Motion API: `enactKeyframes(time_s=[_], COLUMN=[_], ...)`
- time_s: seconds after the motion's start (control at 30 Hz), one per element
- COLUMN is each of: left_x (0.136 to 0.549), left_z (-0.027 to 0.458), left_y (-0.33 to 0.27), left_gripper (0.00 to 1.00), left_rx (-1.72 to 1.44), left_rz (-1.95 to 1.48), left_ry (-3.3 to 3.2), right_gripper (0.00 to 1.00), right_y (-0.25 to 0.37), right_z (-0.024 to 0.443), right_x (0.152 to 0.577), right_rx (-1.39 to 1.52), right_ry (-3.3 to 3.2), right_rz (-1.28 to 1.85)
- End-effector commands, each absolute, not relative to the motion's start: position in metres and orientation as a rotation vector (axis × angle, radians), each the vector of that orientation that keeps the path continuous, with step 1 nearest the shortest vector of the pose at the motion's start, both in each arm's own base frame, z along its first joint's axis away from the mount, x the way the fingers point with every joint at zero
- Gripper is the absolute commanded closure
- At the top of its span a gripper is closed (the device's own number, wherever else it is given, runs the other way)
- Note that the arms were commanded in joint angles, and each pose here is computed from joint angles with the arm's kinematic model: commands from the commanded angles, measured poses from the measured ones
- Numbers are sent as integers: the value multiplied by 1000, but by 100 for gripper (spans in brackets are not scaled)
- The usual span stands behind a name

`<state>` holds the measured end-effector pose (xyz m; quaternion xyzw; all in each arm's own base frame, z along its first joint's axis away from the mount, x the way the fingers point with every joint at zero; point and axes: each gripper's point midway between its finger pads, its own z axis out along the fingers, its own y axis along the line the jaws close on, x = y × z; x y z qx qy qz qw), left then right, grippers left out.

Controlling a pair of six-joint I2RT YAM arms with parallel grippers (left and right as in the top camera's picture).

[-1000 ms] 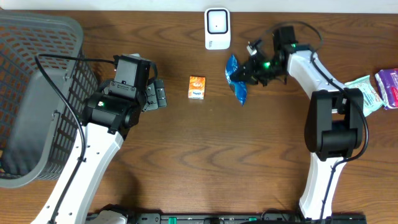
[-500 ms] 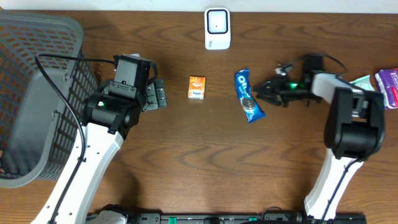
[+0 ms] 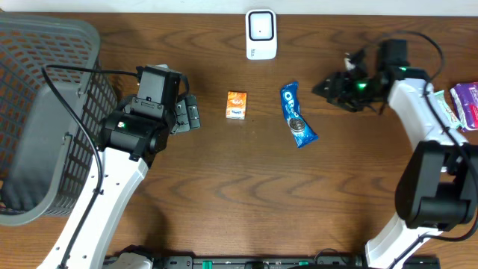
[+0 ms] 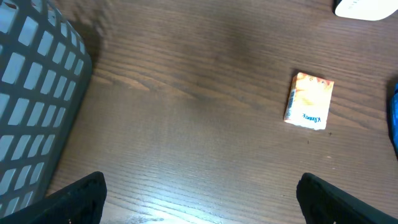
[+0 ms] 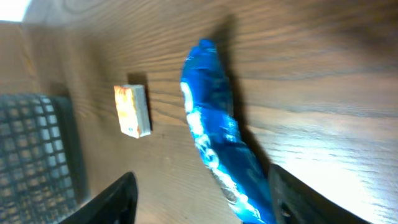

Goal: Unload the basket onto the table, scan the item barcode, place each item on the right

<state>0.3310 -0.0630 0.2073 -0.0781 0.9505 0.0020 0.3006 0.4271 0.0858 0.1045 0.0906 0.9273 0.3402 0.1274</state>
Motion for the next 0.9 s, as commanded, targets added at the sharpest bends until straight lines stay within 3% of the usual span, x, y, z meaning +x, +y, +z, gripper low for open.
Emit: enactKeyframes(time_s=[0.0, 0.3, 0.47, 0.57, 0.67, 0.8, 0.87], left_x=[332, 332, 332, 332, 332, 332, 332], left_z=[208, 208, 208, 208, 208, 208, 208], left_y=[-61, -61, -61, -61, -61, -61, -61], left_gripper=[2, 2, 2, 2, 2, 2, 2], left_rx=[-187, -187, -187, -187, -187, -187, -187], left_rz=[21, 21, 21, 21, 21, 21, 21], left_ry=[2523, 2523, 2523, 2523, 2523, 2523, 2523], right_gripper=[32, 20, 23, 37, 69, 98, 99], right_y=[97, 123, 126, 126, 132, 143, 153], right_z=[86, 43, 16, 1, -7, -2, 5], right_x=[423, 408, 405, 407, 406, 412, 417], right_rx=[153, 159, 162, 170, 172, 153, 134], right_ry=[2778, 2925, 2977, 2993, 3002, 2967, 2931], right_rz=[765, 519, 512, 512, 574, 674, 769])
